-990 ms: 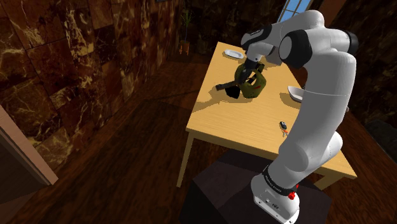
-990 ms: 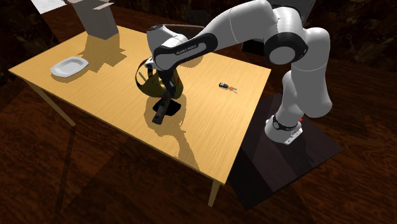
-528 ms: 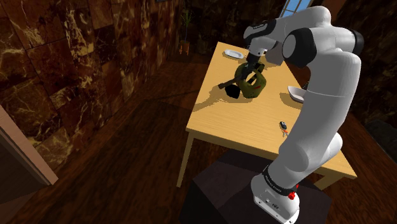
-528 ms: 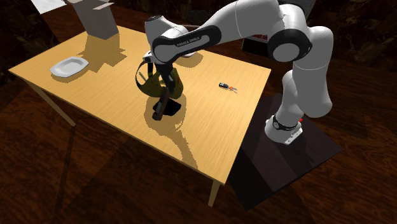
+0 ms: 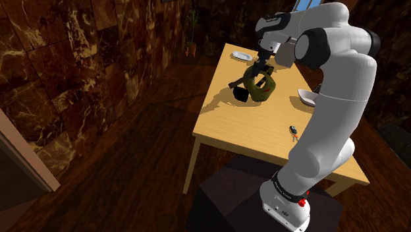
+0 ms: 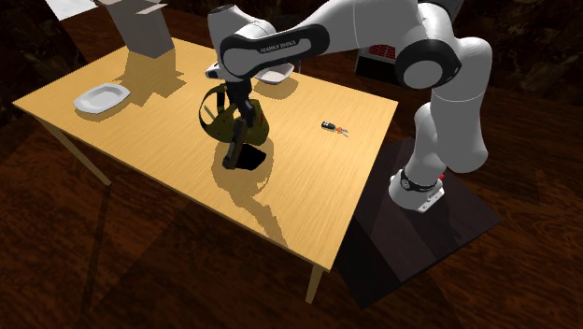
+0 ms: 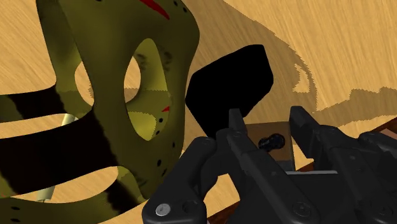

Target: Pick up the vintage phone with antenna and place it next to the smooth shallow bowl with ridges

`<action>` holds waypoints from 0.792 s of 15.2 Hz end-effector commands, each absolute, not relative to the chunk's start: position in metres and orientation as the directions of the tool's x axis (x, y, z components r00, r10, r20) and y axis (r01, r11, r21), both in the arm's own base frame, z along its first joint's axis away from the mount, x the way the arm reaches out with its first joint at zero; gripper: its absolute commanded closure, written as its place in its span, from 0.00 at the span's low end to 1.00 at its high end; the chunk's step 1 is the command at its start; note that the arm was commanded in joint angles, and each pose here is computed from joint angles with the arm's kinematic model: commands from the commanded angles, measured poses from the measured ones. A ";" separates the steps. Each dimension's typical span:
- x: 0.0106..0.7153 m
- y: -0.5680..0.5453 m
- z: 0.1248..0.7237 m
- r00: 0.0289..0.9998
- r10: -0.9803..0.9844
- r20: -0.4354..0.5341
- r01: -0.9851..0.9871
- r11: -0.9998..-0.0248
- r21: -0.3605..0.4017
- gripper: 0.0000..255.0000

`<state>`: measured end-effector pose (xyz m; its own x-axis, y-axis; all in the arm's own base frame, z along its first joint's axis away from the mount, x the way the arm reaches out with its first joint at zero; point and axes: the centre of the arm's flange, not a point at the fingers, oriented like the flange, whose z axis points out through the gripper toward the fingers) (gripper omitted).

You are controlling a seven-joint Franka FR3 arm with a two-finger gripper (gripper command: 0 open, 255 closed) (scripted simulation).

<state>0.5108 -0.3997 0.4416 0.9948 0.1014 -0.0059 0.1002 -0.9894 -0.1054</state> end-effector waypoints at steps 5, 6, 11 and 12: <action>0.511 -0.399 0.475 0.995 0.101 -0.006 0.100 -0.989 -0.106 1.00; 0.511 -0.399 0.480 0.995 0.101 -0.006 0.100 -0.989 -0.106 1.00; 0.511 -0.399 0.507 0.995 0.101 -0.006 0.100 -0.989 -0.106 1.00; 0.511 -0.399 0.512 0.995 0.101 -0.006 0.100 -0.989 -0.106 1.00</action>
